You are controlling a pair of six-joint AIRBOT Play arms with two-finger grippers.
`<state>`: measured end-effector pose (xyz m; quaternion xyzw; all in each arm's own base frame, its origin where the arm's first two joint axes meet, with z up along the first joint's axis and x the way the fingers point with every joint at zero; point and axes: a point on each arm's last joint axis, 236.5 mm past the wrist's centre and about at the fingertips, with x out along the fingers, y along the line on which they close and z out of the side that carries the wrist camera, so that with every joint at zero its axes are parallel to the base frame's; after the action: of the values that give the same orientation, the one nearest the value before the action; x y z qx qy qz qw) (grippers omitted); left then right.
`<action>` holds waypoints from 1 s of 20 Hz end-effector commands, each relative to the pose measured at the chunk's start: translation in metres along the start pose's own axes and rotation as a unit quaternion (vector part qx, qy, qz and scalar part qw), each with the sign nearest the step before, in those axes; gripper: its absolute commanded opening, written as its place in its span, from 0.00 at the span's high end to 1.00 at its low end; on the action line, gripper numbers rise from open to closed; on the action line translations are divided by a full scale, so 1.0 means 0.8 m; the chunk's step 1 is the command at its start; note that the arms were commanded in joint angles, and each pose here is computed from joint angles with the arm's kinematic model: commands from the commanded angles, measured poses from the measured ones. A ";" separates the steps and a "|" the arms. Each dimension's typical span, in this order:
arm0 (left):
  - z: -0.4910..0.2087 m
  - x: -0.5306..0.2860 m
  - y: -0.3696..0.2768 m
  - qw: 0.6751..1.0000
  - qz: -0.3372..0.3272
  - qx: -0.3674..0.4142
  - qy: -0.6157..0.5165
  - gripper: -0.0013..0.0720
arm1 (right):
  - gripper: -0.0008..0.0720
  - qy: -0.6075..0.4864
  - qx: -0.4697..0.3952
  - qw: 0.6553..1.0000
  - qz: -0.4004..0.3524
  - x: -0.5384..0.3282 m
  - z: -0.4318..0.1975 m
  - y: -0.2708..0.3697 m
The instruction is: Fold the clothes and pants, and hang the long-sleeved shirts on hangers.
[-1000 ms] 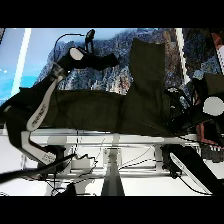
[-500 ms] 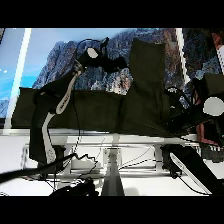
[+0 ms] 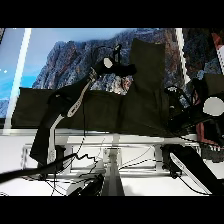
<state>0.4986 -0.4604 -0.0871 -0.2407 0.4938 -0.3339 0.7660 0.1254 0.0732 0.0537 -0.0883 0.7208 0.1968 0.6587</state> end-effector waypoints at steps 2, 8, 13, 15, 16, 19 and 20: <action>0.058 -0.001 -0.004 0.994 0.005 0.000 -0.109 0.91 | 0.95 0.000 0.005 1.000 0.000 0.000 0.000 0.000; 0.127 -0.074 -0.001 0.981 0.053 0.099 -0.155 0.96 | 0.95 -0.103 0.008 0.994 -0.042 -0.007 0.060 -0.025; 0.202 -0.224 -0.025 0.935 0.157 0.254 -0.191 0.96 | 0.95 -0.384 -0.007 0.917 -0.107 -0.093 0.211 -0.057; 0.216 -0.289 -0.017 0.924 0.207 0.263 -0.187 0.96 | 0.95 -0.498 -0.015 0.859 -0.118 -0.147 0.269 -0.059; 0.220 -0.319 -0.010 0.920 0.231 0.256 -0.187 0.96 | 0.95 -0.531 -0.017 0.839 -0.120 -0.160 0.293 -0.061; 0.225 -0.399 0.004 0.911 0.281 0.240 -0.184 0.96 | 0.95 -0.579 -0.007 0.807 -0.116 -0.157 0.357 -0.072; 0.222 -0.418 0.007 0.911 0.289 0.232 -0.181 0.96 | 0.95 -0.595 0.002 0.797 -0.109 -0.153 0.379 -0.077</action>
<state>0.5807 -0.2551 0.1555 0.0111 0.2814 -0.2080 0.9367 0.3868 0.1105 0.1238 -0.0620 0.2845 0.1440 0.9458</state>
